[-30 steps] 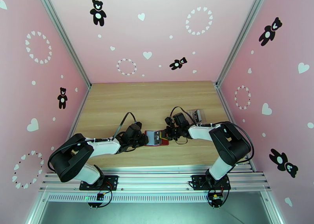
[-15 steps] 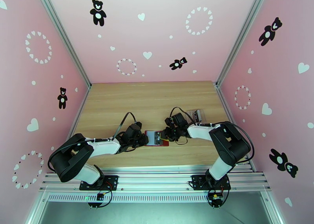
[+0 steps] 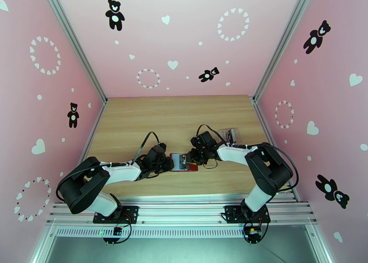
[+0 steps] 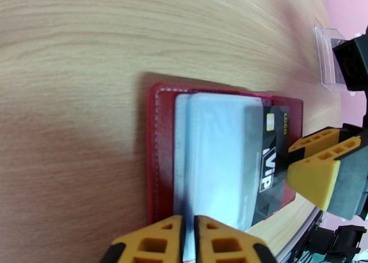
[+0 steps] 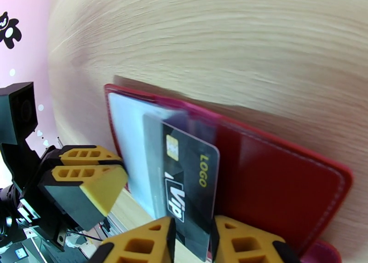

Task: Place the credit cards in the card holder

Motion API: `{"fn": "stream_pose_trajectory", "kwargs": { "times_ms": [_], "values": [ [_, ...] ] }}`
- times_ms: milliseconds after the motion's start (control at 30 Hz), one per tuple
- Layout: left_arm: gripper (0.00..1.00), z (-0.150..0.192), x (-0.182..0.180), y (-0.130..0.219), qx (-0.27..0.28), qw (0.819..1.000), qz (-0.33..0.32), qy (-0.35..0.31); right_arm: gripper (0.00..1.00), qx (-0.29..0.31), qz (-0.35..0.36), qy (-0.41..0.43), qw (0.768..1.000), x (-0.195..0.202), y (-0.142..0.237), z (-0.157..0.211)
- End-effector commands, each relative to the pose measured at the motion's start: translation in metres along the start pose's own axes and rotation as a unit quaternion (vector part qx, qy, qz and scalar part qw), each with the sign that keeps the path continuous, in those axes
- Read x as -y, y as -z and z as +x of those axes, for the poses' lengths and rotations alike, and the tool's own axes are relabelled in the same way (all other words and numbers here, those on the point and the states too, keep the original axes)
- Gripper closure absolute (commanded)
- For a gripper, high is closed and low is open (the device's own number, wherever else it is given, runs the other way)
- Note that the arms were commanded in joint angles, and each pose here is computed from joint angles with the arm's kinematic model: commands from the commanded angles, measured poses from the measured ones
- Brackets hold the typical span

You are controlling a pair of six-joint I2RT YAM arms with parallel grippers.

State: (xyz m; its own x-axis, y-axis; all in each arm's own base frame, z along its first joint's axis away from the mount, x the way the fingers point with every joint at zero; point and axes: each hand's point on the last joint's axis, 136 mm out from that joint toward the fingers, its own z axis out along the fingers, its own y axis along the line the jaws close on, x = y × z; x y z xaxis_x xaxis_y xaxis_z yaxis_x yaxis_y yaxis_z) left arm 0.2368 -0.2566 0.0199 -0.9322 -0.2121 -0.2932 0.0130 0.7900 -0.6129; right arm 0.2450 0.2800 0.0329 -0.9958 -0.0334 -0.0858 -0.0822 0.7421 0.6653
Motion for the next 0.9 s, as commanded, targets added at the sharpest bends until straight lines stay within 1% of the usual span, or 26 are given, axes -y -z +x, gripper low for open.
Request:
{"fn": "stream_pose_trajectory", "kwargs": {
  "times_ms": [0, 233, 633, 800, 867],
  "values": [
    [0.85, 0.015, -0.025, -0.005, -0.024, 0.999, -0.049, 0.007, 0.72, -0.008, 0.014, -0.001, 1.000, -0.002, -0.008, 0.000],
    [0.85, 0.016, -0.024, -0.004, -0.023, 0.999, -0.046, 0.006, 0.72, -0.017, 0.016, 0.006, 1.000, -0.011, -0.021, 0.002],
    [0.83, 0.015, -0.019, 0.000, -0.019, 0.999, -0.032, 0.006, 0.73, -0.026, 0.010, 0.023, 0.999, -0.027, -0.031, 0.006],
    [0.81, 0.012, -0.016, 0.005, -0.012, 0.999, -0.031, 0.005, 0.73, -0.020, 0.027, 0.028, 0.999, -0.023, -0.027, 0.005],
    [0.77, 0.010, -0.014, 0.009, -0.007, 1.000, -0.030, 0.003, 0.73, -0.018, 0.028, 0.029, 0.999, -0.024, -0.025, 0.004]
  ]
}}
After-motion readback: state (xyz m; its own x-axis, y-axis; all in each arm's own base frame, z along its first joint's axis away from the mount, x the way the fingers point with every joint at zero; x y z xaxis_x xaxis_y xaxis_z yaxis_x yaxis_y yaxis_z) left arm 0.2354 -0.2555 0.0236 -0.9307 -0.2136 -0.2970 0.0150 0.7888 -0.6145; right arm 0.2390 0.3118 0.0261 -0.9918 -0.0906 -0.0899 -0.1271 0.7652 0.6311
